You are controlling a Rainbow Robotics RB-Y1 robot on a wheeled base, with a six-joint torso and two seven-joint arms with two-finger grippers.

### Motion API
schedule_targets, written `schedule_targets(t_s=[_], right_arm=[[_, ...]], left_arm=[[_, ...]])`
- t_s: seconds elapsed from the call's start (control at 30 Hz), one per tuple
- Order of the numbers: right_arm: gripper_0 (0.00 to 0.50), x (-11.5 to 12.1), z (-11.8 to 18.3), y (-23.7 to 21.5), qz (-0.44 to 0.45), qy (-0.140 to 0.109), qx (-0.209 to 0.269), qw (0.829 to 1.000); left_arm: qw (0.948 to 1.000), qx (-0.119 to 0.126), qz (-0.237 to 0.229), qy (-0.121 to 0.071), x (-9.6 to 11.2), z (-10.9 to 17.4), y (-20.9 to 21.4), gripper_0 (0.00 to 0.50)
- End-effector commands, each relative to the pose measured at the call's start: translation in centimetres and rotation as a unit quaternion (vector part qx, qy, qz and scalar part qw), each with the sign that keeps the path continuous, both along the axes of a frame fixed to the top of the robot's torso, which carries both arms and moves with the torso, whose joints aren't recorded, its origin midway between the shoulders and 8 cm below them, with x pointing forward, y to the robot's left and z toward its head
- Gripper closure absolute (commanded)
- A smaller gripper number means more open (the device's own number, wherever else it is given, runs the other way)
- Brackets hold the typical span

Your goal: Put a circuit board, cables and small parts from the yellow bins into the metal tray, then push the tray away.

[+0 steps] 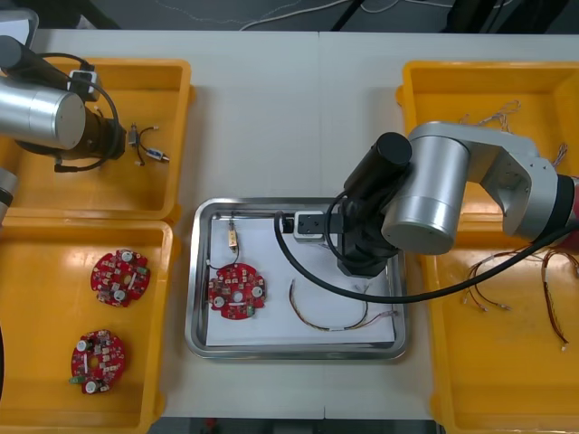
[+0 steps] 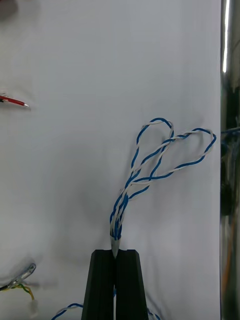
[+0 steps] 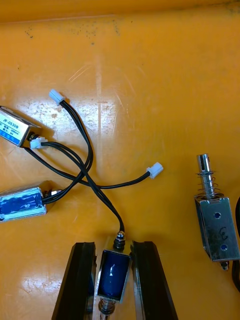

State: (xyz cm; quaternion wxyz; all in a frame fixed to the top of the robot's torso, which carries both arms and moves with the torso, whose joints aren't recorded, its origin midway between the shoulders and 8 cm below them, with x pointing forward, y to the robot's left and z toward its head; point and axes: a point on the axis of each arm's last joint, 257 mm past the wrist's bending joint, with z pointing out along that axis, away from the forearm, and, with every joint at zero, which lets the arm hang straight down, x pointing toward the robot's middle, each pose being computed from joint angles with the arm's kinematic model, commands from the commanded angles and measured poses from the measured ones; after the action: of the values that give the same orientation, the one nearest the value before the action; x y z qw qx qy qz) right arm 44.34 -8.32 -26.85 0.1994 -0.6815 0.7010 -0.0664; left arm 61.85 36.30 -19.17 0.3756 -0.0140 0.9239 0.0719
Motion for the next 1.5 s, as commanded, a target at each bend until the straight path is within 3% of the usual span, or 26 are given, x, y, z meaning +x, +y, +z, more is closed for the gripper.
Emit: schedule_targets(t_s=[0.03,0.07,0.1,0.13,0.2,0.27,0.3,0.47,0.5,0.53,0.57,0.6,0.63,0.7,0.83,1.13,1.33,1.5], right_arm=[[0.450,0.4,0.9,1.6,0.028,-0.018,-0.002,0.999],[0.426,0.4,0.9,1.7,0.030,-0.018,-0.002,0.999],[0.426,0.2,0.8,1.7,0.029,-0.014,-0.001,0.999],[0.250,0.1,0.7,1.7,0.028,-0.011,0.000,1.000],[0.098,0.0,0.8,1.8,0.028,-0.008,0.004,1.000],[0.051,0.0,0.8,2.0,0.027,-0.008,0.008,1.000],[0.000,0.2,0.9,2.0,0.026,-0.011,0.014,0.999],[0.000,0.7,0.7,2.5,0.015,0.001,0.039,0.999],[0.000,0.6,0.6,2.6,0.013,0.005,0.046,0.999],[0.000,0.6,0.6,2.6,0.013,0.005,0.046,0.999],[0.000,0.6,0.7,2.7,0.012,0.007,0.052,0.999],[0.000,0.6,0.7,2.7,0.012,0.007,0.052,0.999],[0.000,0.6,0.9,2.7,0.008,0.008,0.054,0.998],[0.000,0.7,1.1,2.7,0.004,0.009,0.057,0.998],[0.000,0.8,1.6,2.7,-0.002,0.012,0.059,0.998],[0.000,0.7,2.7,2.8,-0.008,0.016,0.062,0.998],[0.000,0.7,6.8,2.3,-0.025,0.018,0.061,0.998],[0.000,0.9,9.7,1.9,-0.041,0.020,0.071,0.996]], left_arm=[[0.9975,0.047,-0.052,0.005,0.1,0.0,-0.7,0.318],[0.9975,0.047,-0.052,0.004,0.1,0.0,-0.6,0.348],[0.9976,0.047,-0.052,0.005,0.1,0.0,-0.6,0.446],[0.9976,0.047,-0.050,0.004,0.1,0.1,-0.5,0.500],[0.9979,0.046,-0.044,0.012,-0.3,0.0,0.2,0.500],[0.9981,0.042,-0.043,0.017,-0.6,0.0,0.4,0.500],[0.9983,0.027,-0.047,0.021,-0.8,0.3,0.1,0.500],[0.9982,0.001,-0.053,0.028,-1.4,0.7,-0.1,0.499],[0.9982,0.000,-0.053,0.029,-1.4,0.7,0.0,0.385],[0.9982,0.000,-0.053,0.029,-1.4,0.7,0.0,0.385],[0.9983,0.000,-0.052,0.027,-1.4,0.8,0.1,0.208],[0.9983,0.000,-0.052,0.027,-1.4,0.8,0.1,0.208],[0.9983,-0.001,-0.052,0.027,-1.4,0.9,0.1,0.151],[0.9984,-0.005,-0.051,0.025,-1.4,1.1,0.2,0.083],[0.9985,-0.004,-0.047,0.030,-1.7,1.2,0.9,0.058],[0.9973,-0.012,-0.051,0.052,-2.9,2.9,1.5,0.053],[0.9962,-0.027,-0.054,0.063,-3.7,5.2,0.9,0.053],[0.9967,-0.018,-0.054,0.057,-3.5,5.5,1.4,0.070]])
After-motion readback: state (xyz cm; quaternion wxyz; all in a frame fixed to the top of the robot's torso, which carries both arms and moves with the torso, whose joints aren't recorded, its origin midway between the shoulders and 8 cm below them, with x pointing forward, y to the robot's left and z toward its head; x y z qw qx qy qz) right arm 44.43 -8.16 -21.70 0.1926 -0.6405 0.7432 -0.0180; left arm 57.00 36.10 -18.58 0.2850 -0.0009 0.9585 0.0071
